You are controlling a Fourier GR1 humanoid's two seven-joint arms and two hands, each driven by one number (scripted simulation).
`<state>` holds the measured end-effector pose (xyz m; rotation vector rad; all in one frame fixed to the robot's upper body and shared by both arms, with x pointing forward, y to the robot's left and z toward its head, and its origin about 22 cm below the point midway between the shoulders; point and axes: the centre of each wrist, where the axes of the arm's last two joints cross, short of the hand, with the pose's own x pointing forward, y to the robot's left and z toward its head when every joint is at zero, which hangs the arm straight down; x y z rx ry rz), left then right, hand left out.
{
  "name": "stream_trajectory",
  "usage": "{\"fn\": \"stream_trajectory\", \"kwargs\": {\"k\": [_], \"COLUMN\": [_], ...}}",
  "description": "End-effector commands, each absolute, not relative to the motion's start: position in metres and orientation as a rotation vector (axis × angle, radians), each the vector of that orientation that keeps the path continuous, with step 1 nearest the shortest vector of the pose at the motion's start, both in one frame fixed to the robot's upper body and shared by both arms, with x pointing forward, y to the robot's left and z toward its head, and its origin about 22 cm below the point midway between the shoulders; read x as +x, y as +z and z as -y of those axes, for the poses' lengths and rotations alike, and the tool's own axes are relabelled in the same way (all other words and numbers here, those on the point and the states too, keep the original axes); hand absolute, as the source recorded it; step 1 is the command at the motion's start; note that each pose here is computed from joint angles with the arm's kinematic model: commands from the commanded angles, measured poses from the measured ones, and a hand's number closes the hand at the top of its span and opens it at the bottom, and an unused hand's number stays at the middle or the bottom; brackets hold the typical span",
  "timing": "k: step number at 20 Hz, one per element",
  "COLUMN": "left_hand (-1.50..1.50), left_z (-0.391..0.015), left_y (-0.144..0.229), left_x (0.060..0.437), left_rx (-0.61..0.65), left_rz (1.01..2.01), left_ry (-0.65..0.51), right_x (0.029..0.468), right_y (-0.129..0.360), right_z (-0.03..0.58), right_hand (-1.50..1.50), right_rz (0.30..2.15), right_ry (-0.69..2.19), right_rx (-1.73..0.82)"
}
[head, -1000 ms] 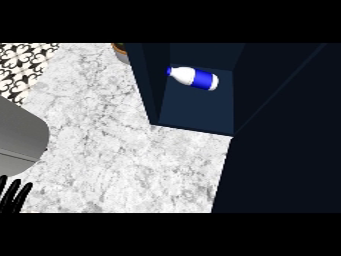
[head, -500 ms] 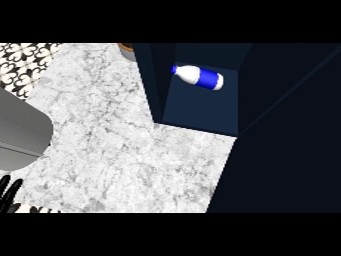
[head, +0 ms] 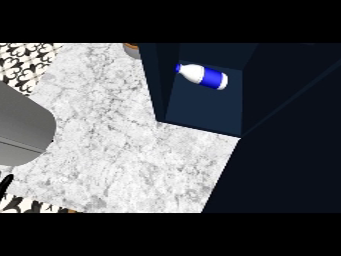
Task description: Pick up the bottled water, place it into the cabinet and close the cabinet
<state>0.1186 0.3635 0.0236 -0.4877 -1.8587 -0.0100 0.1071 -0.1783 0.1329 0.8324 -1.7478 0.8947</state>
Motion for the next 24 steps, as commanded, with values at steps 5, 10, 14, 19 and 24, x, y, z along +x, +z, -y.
{"fn": "stream_trajectory", "kwargs": {"k": [5, 10, 14, 19, 24], "left_hand": [-1.5, -1.5, -1.5, -1.5, -1.5], "left_z": [-0.367, -0.374, -0.375, -0.384, -0.388], "left_y": [0.029, 0.029, 0.029, 0.027, 0.034], "left_x": [0.123, 0.118, 0.119, 0.116, 0.116], "left_rx": [-0.535, -0.496, -0.487, -0.495, -0.518], "left_rz": [1.876, 1.874, 1.875, 1.86, 1.839], "left_ry": [-0.004, 0.027, 0.034, 0.04, 0.047], "right_x": [0.141, 0.186, 0.223, 0.278, 0.342], "right_y": [0.107, 0.105, 0.108, 0.123, 0.134], "right_z": [0.147, 0.146, 0.145, 0.132, 0.118], "right_hand": [1.5, 1.5, 1.5, 1.5, 1.5], "right_rz": [1.571, 1.594, 1.635, 1.641, 1.6], "right_ry": [0.69, 0.581, 0.471, 0.386, 0.394], "right_rx": [0.938, 0.82, 0.716, 0.584, 0.486]}}
